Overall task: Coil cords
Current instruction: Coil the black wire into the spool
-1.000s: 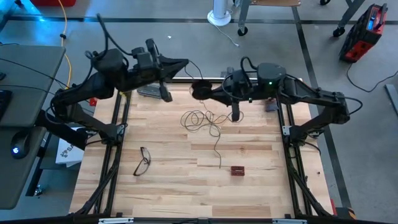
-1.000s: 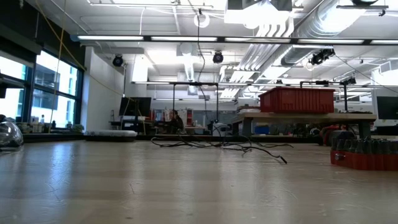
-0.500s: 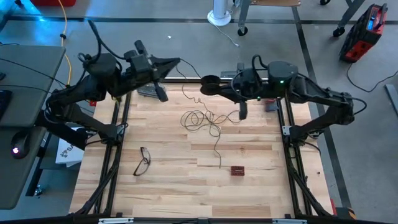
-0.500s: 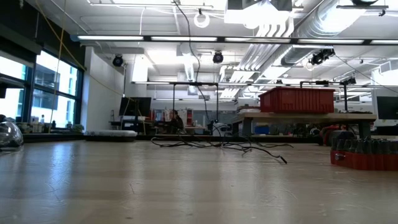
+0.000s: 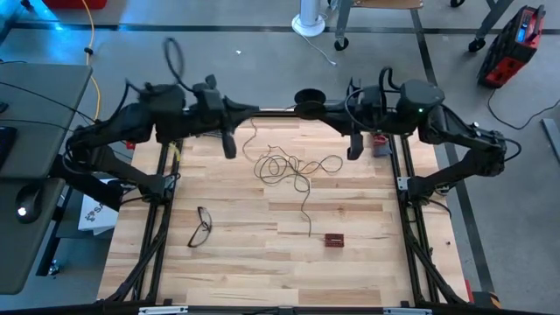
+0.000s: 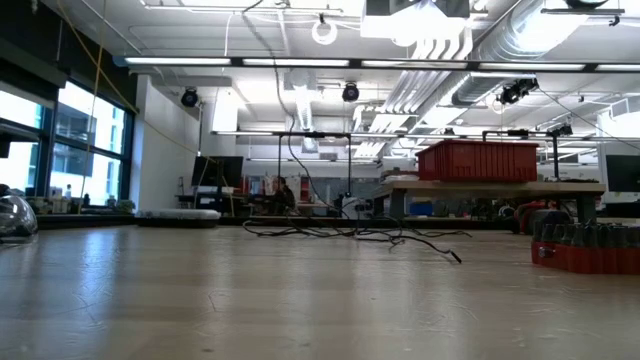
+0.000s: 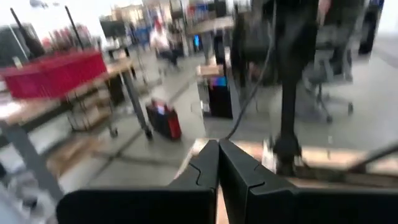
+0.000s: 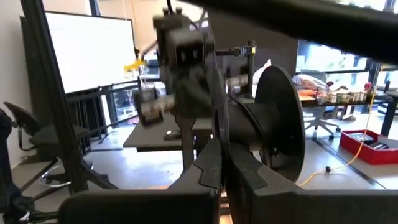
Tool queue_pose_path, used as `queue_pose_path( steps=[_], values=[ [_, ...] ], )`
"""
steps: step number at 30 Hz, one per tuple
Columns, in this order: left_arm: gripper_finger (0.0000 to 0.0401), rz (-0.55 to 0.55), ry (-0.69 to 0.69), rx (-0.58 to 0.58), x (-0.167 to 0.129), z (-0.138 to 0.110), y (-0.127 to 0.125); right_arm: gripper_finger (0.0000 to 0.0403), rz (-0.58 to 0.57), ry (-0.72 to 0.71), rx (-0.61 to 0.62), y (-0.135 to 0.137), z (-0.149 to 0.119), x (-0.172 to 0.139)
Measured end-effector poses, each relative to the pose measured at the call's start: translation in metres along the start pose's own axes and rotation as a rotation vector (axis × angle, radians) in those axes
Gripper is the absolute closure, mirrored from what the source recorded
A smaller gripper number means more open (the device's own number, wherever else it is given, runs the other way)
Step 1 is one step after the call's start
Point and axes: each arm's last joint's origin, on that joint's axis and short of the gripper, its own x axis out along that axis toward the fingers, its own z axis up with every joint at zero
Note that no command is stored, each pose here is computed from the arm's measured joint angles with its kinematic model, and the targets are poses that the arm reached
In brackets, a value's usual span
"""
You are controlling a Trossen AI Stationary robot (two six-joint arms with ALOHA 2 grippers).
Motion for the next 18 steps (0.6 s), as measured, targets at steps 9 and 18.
queue_pose_path(
  steps=[9, 18],
  values=[
    [0.0401, -0.038, 0.12, -0.04, 0.015, -0.02, -0.01, 0.0403, -0.008, -0.09, -0.027, 0.0, 0.011, -0.007],
    [0.0401, -0.1, 0.107, -0.076, 0.056, -0.041, -0.032, 0.0403, -0.008, -0.156, -0.044, 0.0, 0.018, -0.008]
  ],
)
